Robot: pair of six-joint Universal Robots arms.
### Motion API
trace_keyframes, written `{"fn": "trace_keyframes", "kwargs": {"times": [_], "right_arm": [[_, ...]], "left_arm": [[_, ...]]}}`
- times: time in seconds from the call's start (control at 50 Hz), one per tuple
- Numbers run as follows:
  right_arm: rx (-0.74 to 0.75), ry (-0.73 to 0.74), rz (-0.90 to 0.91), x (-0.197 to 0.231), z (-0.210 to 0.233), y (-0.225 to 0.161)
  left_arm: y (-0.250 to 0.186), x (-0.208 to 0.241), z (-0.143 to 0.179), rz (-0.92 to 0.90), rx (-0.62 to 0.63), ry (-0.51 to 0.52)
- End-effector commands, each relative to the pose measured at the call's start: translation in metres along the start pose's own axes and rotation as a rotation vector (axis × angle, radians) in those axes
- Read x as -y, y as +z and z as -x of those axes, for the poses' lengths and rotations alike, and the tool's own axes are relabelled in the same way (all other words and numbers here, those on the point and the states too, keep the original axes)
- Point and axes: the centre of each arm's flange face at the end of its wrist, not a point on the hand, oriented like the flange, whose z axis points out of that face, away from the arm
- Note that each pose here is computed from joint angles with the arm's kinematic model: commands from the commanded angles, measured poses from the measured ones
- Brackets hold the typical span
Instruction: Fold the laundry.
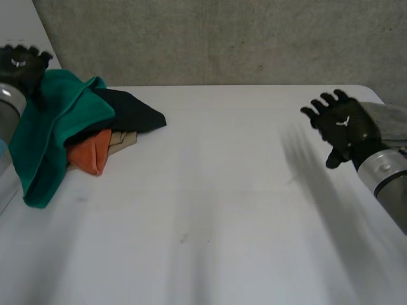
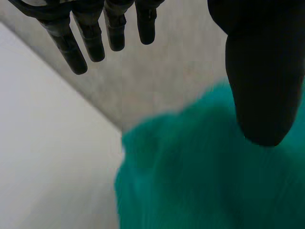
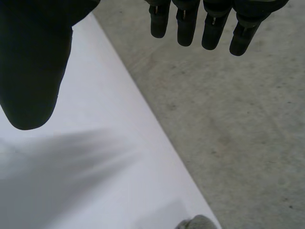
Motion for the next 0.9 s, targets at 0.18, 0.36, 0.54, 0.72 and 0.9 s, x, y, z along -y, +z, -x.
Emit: {"fn": "trace_keyframes", "kwargs": {"times": [0.18,0.36,0.54,0.72,0.9], "right_arm": [[0.017,0.004,0.045,-0.011,0.009,-0.005],[-0.020,-0.002,0.027,-0.002,0.000,-0.007],[-0.110,-0.008,0.030,0.010,-0.015,-0.012],[-0.118,0.095,0.020,0.014,-0.018,-0.016],[-0.129,0.187,0.073,0.003,-0.029,-0.018]], "left_arm": [[0.038,-0.048,-0.013,-0.033,-0.007,-0.008],[-0.028,0.120,-0.026,-0.347,-0.065,-0.270],[-0.123,0.232,-0.057,-0.589,-0.302,-0.572],[-0.138,0.214,-0.138,-0.506,-0.510,-0.655],[-0.140,0.091,-0.239,-0.104,-0.655,-0.432]]}}
